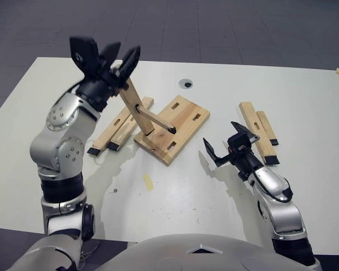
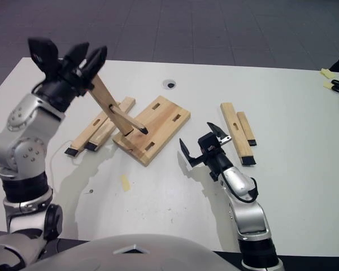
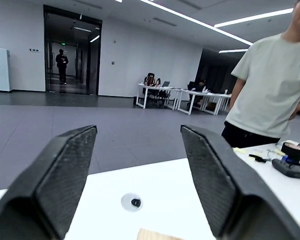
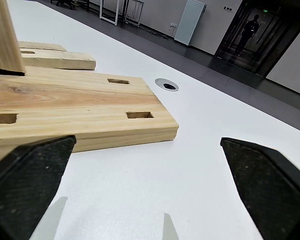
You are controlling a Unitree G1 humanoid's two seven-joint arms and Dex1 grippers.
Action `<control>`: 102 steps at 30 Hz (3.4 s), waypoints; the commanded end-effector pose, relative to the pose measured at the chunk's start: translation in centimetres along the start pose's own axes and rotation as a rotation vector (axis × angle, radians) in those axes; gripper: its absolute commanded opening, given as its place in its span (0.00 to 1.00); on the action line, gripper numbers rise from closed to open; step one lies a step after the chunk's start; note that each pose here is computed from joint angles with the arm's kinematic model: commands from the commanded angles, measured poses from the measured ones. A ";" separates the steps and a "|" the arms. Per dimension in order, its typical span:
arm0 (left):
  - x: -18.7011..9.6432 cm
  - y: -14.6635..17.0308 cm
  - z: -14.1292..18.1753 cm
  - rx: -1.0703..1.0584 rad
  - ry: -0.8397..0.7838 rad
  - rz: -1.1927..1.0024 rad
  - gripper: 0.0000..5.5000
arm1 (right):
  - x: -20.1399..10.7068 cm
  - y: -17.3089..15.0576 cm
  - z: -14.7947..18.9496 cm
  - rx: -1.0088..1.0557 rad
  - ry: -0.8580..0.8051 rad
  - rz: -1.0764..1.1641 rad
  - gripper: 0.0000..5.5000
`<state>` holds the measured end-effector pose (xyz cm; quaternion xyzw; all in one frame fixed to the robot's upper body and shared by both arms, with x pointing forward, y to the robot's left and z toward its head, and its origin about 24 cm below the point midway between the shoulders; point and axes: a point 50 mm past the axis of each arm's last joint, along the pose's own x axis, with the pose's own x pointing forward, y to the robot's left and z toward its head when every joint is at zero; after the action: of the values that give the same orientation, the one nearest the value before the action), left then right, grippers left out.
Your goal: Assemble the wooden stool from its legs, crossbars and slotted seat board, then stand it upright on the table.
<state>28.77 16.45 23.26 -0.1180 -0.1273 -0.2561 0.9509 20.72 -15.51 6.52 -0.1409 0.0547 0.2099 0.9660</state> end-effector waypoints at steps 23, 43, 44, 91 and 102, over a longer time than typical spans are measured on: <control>0.7 1.7 -6.5 -0.158 0.391 0.018 0.98 | 0.4 -0.1 0.3 -0.002 -0.015 -0.028 0.98; 3.8 0.4 3.4 -0.138 0.057 -0.047 0.98 | 0.4 0.2 0.3 0.011 -0.022 -0.041 0.98; 3.5 0.4 1.1 -0.145 0.137 -0.044 0.98 | 0.4 0.2 0.3 0.011 -0.021 -0.043 0.98; -10.4 13.3 -11.6 0.273 1.032 -0.023 0.98 | -0.2 -0.3 -0.1 0.015 -0.009 -0.106 0.98; -11.2 16.1 -10.6 0.343 1.053 0.113 0.98 | -0.1 -0.3 0.0 0.011 -0.016 -0.107 0.98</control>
<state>29.58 30.97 6.82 0.1649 0.3280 -0.2244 0.9027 20.63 -15.83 6.48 -0.1348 0.0416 0.1595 0.9771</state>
